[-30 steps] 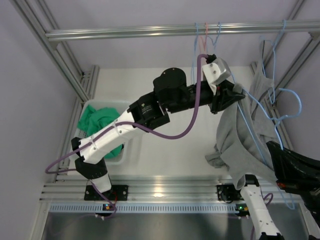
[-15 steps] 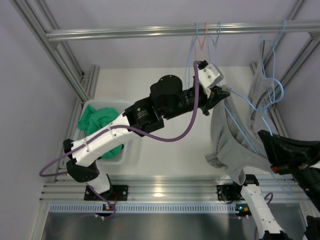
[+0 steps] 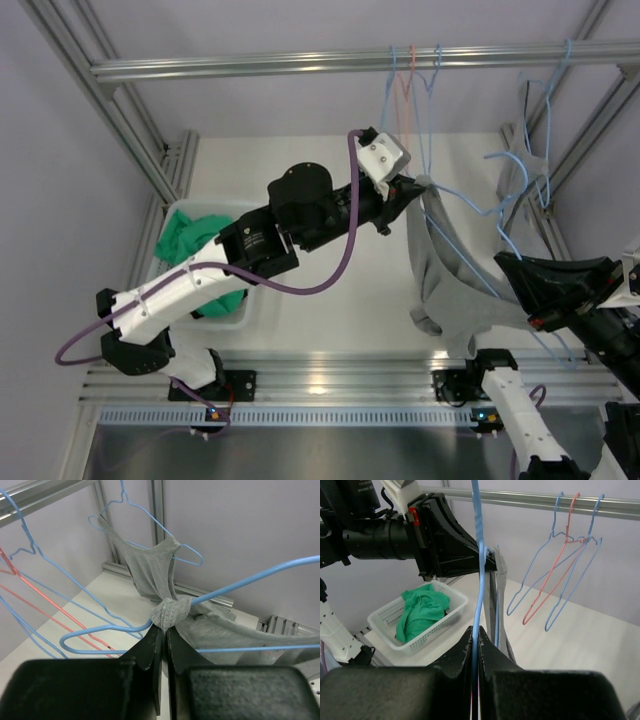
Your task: Remove the tank top from the hanger
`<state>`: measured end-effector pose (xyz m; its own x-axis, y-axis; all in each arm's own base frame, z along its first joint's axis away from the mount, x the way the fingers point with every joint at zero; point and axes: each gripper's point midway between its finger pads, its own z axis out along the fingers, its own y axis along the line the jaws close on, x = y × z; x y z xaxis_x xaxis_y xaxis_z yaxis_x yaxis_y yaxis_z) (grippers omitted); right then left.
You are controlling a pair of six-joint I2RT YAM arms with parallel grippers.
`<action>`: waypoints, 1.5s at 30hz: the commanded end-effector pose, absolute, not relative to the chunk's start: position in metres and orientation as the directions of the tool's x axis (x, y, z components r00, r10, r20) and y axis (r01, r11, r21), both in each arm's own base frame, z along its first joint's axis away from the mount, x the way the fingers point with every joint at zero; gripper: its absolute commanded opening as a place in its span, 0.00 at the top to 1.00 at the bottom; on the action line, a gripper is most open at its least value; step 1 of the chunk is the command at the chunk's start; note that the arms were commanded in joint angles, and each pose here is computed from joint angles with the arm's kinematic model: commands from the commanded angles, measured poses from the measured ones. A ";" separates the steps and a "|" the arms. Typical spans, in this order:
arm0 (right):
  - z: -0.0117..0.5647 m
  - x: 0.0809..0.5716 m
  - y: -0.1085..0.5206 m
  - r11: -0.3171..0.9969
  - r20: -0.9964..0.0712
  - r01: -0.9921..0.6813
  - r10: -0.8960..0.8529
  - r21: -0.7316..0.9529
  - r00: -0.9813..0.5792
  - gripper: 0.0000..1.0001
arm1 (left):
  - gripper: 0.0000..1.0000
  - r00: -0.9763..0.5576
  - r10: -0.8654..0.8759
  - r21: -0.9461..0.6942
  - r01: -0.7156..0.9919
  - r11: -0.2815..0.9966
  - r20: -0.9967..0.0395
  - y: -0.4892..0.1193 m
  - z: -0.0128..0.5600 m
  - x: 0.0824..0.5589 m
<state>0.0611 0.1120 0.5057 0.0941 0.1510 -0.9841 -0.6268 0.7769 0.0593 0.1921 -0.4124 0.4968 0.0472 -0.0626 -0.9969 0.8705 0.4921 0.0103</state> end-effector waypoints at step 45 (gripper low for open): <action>0.497 0.084 0.160 0.430 -0.996 -0.898 -0.018 -0.087 0.088 1.00 | 1.00 0.085 -0.439 -0.287 0.643 0.710 -0.894 -0.223 0.588 0.182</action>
<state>0.0610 0.1492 0.5011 0.1611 -0.0077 -0.9869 -0.8873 0.4366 -0.1483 0.1944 -0.2471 0.5672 0.0357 -0.3774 -0.9254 0.6098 0.7418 -0.2790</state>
